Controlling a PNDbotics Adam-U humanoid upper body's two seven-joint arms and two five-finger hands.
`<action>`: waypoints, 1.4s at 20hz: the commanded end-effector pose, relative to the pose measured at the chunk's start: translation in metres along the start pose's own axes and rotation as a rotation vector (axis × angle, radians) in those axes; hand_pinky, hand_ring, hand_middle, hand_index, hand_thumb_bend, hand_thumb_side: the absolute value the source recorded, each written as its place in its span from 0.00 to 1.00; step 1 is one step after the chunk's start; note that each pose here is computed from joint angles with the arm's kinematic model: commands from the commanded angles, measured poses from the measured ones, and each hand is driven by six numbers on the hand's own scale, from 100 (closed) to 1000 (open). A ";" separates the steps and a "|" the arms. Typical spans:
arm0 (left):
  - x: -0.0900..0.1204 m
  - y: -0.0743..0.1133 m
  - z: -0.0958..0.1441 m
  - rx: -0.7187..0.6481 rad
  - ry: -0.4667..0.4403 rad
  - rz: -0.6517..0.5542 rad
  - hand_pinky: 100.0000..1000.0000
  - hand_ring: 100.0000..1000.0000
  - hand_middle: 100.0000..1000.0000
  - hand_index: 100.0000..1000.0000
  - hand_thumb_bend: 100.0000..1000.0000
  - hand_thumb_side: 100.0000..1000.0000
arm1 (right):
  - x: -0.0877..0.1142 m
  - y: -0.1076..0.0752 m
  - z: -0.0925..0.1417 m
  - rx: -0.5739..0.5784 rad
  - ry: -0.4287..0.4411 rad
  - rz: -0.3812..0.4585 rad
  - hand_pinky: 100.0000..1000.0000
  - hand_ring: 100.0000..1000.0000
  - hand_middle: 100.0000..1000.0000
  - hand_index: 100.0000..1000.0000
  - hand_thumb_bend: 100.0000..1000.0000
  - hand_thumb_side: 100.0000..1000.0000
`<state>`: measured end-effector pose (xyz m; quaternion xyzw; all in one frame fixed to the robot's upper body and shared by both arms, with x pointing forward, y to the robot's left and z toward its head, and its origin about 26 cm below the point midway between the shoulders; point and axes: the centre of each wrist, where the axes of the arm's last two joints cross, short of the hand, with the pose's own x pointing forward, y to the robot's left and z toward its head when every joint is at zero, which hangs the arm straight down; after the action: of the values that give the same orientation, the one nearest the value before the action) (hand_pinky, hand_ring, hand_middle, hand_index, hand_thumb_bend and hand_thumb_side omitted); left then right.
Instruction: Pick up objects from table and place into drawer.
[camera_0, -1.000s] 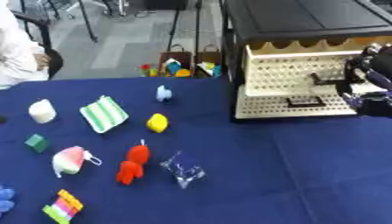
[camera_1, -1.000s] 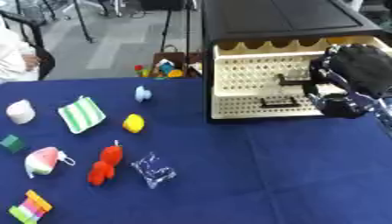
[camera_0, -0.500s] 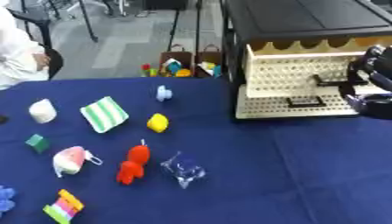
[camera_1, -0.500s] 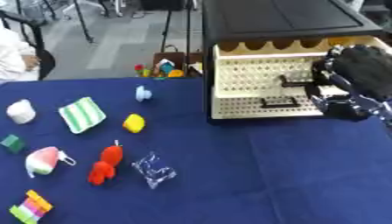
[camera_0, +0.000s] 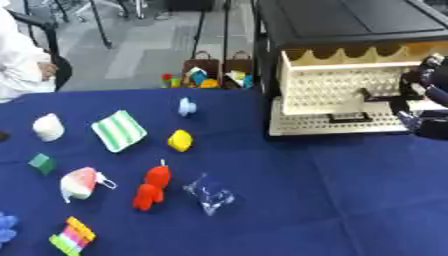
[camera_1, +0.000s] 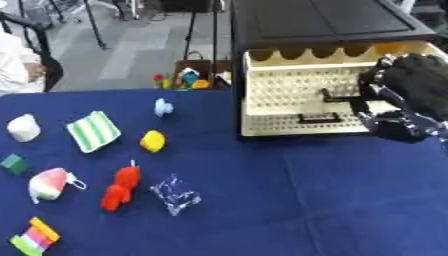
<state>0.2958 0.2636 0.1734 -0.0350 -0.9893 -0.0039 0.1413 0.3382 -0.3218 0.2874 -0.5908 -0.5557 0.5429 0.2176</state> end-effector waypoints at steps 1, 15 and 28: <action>0.004 0.002 -0.007 -0.006 -0.026 -0.004 0.57 0.76 0.71 0.88 0.00 0.90 | -0.007 -0.018 0.003 -0.037 0.008 0.036 0.00 0.00 0.00 0.31 0.04 0.06; 0.004 0.003 -0.007 -0.004 -0.029 -0.003 0.57 0.76 0.71 0.88 0.00 0.90 | -0.002 -0.018 0.011 -0.025 0.004 0.044 0.00 0.00 0.00 0.31 0.04 0.06; 0.004 0.003 -0.006 -0.005 -0.027 -0.004 0.57 0.76 0.71 0.88 0.00 0.90 | -0.003 -0.016 0.013 -0.015 0.007 0.043 0.00 0.00 0.00 0.30 0.04 0.06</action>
<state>0.2959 0.2637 0.1735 -0.0366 -0.9895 -0.0016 0.1400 0.3263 -0.3210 0.2822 -0.5898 -0.5517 0.5464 0.2218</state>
